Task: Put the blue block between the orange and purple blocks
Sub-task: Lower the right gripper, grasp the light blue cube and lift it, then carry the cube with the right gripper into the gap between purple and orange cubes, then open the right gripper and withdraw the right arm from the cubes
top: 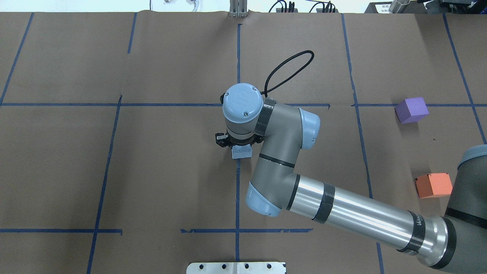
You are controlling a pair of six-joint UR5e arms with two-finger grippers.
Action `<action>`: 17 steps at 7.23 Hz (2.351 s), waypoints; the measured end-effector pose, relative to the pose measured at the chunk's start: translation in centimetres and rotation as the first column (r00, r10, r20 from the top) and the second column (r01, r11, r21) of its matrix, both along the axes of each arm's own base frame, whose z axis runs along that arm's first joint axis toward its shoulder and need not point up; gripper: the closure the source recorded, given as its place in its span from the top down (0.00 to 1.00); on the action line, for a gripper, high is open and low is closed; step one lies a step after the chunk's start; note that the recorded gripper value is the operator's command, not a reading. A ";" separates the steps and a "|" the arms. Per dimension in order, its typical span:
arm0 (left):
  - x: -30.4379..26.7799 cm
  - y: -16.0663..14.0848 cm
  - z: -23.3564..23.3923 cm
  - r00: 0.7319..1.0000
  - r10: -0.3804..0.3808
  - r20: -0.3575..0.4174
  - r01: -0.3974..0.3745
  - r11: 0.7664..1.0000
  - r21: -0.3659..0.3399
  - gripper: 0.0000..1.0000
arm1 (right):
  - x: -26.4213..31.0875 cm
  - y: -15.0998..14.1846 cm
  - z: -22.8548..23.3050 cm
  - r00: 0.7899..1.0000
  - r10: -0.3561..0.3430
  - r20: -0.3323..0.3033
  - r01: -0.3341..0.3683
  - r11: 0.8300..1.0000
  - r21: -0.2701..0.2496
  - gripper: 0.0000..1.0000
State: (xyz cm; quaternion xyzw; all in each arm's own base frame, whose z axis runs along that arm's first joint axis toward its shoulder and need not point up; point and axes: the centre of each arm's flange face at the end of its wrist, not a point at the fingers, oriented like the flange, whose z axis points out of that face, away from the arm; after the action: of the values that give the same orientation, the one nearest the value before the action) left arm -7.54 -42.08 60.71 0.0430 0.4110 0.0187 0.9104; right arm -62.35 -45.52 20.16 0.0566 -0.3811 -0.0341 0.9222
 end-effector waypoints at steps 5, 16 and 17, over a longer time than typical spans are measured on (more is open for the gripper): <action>0.0 0.0 0.0 1.000 0.000 0.000 0.000 1.000 0.000 1.00 | 20.6 -6.6 13.8 0.998 0.061 -0.006 -0.061 0.994 -0.090 0.25; 0.0 -0.2 -0.3 1.000 0.001 0.000 -0.001 1.000 0.009 1.00 | 42.5 -0.9 35.5 0.999 0.042 -0.021 -0.043 0.998 -0.046 1.00; 0.0 -0.2 -0.4 1.000 0.001 0.000 -0.001 1.000 0.012 1.00 | 44.9 -1.8 35.7 0.999 0.035 -0.036 -0.036 0.999 -0.022 1.00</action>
State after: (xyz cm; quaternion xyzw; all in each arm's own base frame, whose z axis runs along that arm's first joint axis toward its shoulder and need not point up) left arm -7.49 -42.31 60.33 0.0480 0.4107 0.0217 0.9102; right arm -17.46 -47.30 55.89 0.0522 -0.3640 -0.0142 0.9298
